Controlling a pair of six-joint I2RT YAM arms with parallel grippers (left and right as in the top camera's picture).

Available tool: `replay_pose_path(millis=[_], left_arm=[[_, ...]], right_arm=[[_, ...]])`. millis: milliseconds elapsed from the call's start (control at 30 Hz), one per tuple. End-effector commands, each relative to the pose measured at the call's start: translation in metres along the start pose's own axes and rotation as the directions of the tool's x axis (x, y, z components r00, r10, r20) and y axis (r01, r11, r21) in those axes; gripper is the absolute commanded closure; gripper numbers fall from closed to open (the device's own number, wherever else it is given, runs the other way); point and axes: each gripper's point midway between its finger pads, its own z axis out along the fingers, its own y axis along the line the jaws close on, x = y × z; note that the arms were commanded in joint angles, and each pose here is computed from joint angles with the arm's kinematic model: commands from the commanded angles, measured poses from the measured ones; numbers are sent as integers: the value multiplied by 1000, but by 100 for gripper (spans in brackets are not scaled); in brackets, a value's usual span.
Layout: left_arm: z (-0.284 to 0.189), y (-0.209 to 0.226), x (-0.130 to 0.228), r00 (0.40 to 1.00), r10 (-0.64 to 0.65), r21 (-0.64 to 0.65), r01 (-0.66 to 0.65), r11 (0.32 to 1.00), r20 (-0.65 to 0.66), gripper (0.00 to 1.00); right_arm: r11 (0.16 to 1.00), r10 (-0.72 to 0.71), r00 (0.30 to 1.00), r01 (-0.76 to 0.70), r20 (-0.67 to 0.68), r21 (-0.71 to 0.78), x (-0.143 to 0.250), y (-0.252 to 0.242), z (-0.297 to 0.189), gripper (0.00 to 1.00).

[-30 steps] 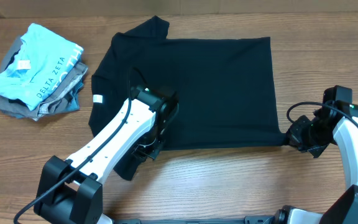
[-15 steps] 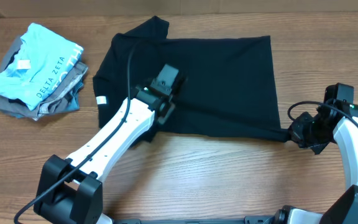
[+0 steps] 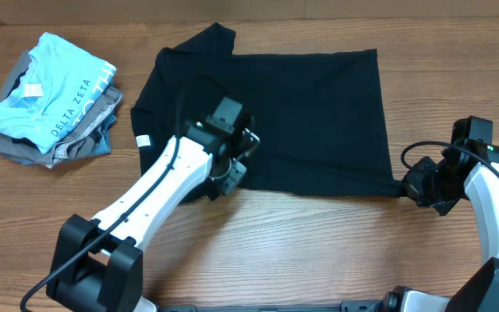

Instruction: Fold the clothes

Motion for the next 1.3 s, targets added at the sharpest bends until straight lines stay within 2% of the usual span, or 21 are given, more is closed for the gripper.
replay_pose_path(millis=[0,167,400,600,733,967,1067,1267], left_arm=[[18,-15,13,997,74,20,-73,997,-27,44],[45,-13,22,997,71,-21,-71,997,-29,55],[61,-1,30,995,64,-90,-70,993,-74,62],[98,5,46,976,95,-117,-120,986,-197,69],[110,12,50,971,76,-157,-114,981,-228,70],[110,13,48,974,54,-170,-93,981,-219,82],[109,13,50,974,32,-173,-73,982,-224,96],[82,11,50,965,-71,-173,27,985,-254,96]], right_arm=[[1000,-4,999,4,41,-3,-8,3,-8,96],[1000,-4,999,4,42,-4,-8,3,-8,96],[1000,-4,999,4,42,-4,-8,3,-8,96],[1000,-4,999,4,42,-4,-8,3,-8,96],[1000,-4,999,4,40,-3,-8,3,-8,96],[1000,-3,999,3,32,2,-6,1,-8,96],[1000,-3,999,3,32,2,-6,1,-8,96],[1000,-3,999,2,40,27,-7,-3,-8,96]])
